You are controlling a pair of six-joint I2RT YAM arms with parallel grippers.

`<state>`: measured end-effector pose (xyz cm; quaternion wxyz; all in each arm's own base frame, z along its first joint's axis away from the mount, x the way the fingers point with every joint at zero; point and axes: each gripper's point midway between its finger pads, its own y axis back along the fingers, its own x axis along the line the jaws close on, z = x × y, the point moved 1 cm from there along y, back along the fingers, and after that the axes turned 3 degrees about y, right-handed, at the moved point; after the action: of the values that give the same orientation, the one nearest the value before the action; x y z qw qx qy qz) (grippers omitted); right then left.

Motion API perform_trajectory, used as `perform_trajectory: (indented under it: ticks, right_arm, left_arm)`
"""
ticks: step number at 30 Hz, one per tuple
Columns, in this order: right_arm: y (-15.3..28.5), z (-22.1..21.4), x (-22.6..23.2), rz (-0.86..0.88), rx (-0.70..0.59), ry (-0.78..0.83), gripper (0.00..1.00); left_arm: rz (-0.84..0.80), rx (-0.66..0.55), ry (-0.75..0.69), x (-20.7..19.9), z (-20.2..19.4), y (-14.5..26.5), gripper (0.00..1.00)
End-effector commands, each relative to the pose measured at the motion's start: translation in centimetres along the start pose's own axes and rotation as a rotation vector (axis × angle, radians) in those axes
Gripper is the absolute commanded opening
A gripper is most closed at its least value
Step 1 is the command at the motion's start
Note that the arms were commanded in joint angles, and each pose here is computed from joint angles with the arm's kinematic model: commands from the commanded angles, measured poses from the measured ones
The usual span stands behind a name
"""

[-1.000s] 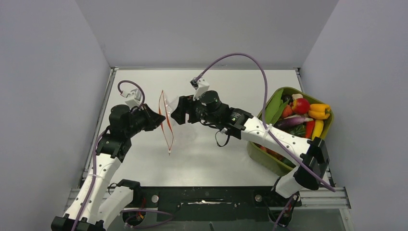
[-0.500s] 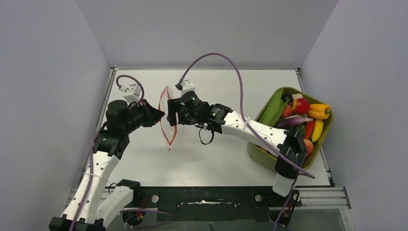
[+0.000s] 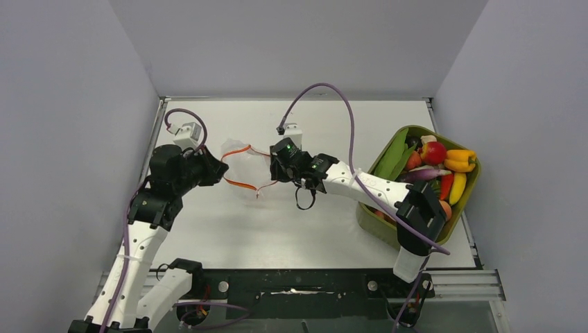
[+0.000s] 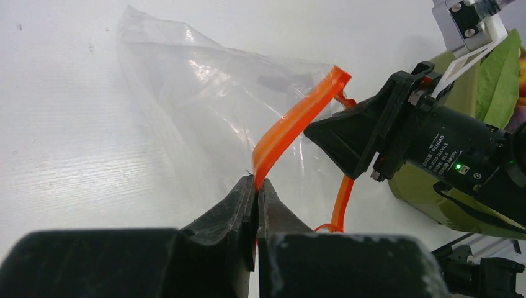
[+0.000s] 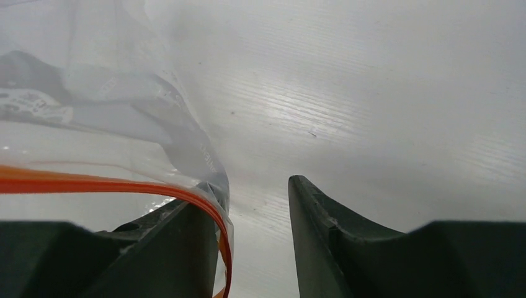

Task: Place the food in the zip-top bag and seal the zipper
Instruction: Open the zipper of the food storage bag.

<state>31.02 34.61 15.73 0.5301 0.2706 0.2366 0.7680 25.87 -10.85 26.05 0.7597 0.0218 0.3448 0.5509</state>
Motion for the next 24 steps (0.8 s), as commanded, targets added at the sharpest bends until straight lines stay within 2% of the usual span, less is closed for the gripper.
perform_trajectory:
  ticks: [1,7,14,17,24]
  right_arm:
    - [2.2,3.7,3.2,0.153,-0.116,-0.022,0.44]
    - [4.6,4.7,5.6,0.31,-0.121,0.024,0.6]
    - [8.3,4.9,6.2,0.421,-0.107,0.048,0.76]
    - [9.2,4.9,5.1,0.396,-0.112,0.049,0.84]
    - [10.2,5.8,-0.7,0.166,-0.139,-0.006,0.86]
  left_arm:
    - [-0.047,-0.049,-0.059,-1.4,2.0,0.5,0.0]
    - [-0.09,-0.006,-0.06,-1.4,0.6,-0.5,0.0]
    - [-0.149,0.034,-0.04,-1.8,-0.8,-1.3,0.0]
    - [-0.167,0.023,-0.049,-1.7,-1.3,-1.7,0.0]
    - [-0.205,0.013,-0.079,-1.3,-2.8,-1.9,0.0]
